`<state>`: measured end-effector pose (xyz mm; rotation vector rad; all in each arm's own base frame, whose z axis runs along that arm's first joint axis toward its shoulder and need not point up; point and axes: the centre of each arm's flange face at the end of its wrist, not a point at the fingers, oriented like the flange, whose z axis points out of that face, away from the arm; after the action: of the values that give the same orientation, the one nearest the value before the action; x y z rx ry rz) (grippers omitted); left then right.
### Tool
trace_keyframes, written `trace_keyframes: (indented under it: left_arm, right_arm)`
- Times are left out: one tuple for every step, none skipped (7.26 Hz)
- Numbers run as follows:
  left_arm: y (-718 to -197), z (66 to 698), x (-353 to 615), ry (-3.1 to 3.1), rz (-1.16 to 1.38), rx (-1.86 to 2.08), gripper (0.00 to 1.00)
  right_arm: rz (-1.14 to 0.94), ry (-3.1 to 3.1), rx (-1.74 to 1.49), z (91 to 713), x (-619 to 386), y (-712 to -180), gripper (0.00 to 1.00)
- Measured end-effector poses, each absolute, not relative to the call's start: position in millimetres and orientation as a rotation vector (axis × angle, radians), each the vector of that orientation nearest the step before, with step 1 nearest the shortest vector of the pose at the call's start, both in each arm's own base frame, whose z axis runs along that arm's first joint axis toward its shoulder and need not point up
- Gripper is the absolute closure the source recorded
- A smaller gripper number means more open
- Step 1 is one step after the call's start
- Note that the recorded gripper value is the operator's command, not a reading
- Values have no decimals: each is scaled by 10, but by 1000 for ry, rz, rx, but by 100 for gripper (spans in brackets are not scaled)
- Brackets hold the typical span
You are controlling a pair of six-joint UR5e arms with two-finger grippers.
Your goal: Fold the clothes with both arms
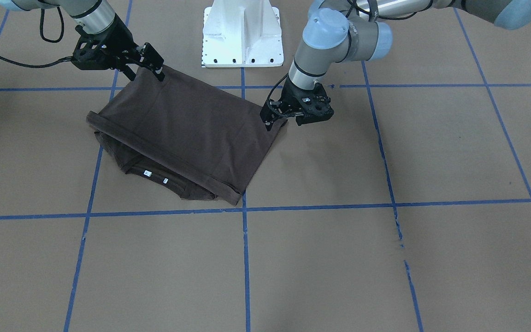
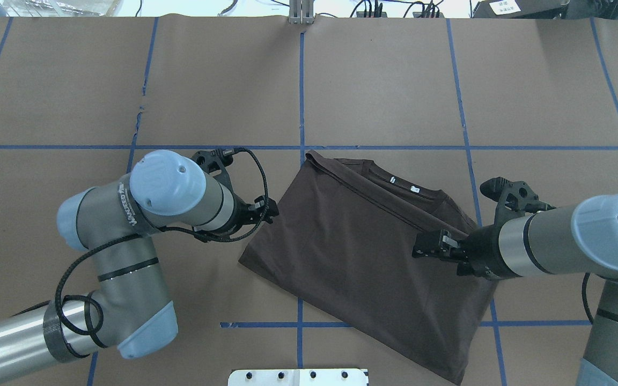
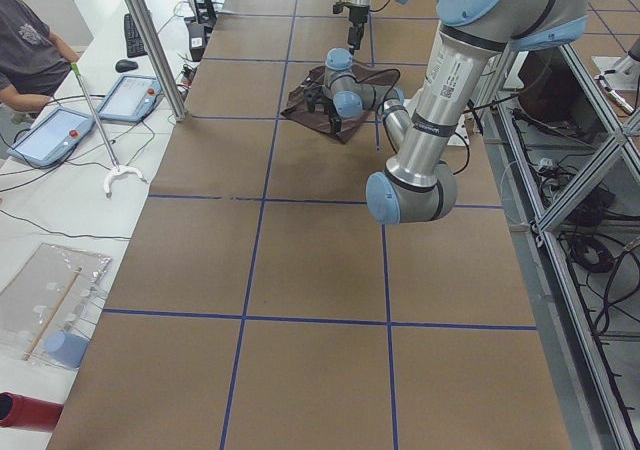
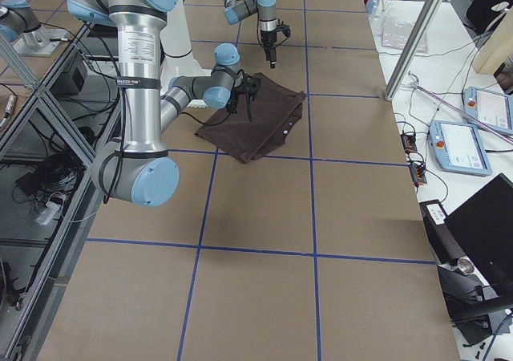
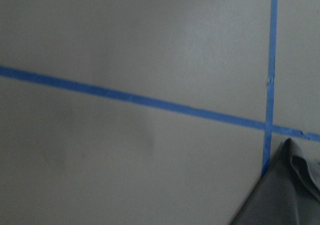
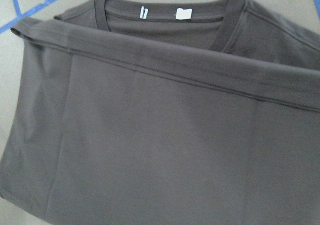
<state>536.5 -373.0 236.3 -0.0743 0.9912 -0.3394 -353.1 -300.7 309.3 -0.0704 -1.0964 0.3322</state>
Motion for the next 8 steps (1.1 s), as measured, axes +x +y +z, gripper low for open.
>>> trace_keyframes:
  left_arm:
    - [-3631,2408,5495,970,-363,-99,2]
    - [-3632,2467,5640,947,-381,-103,11]
    - [-3677,2502,5750,929,-398,-93,44]
    - [-3705,2530,5809,916,-410,-87,81]
    - [-3715,2545,5828,910,-416,-84,100]
    - [-3714,2558,5819,906,-418,-83,100]
    - [-3709,2570,5805,894,-420,-84,100]
    - [-3701,2563,5785,872,-423,-88,100]
  right_arm:
    - [352,-1104,-56,3062,-3505,-3118,0]
    - [363,-1109,-47,3038,-3519,-3196,0]
    - [368,-1109,-44,3036,-3537,-3238,0]
    - [372,-1110,-41,3034,-3537,-3263,0]
    - [375,-1110,-40,3032,-3529,-3279,0]
    - [376,-1111,-40,3031,-3524,-3284,0]
    - [376,-1111,-40,3028,-3523,-3286,0]
    - [376,-1112,-39,3028,-3521,-3287,0]
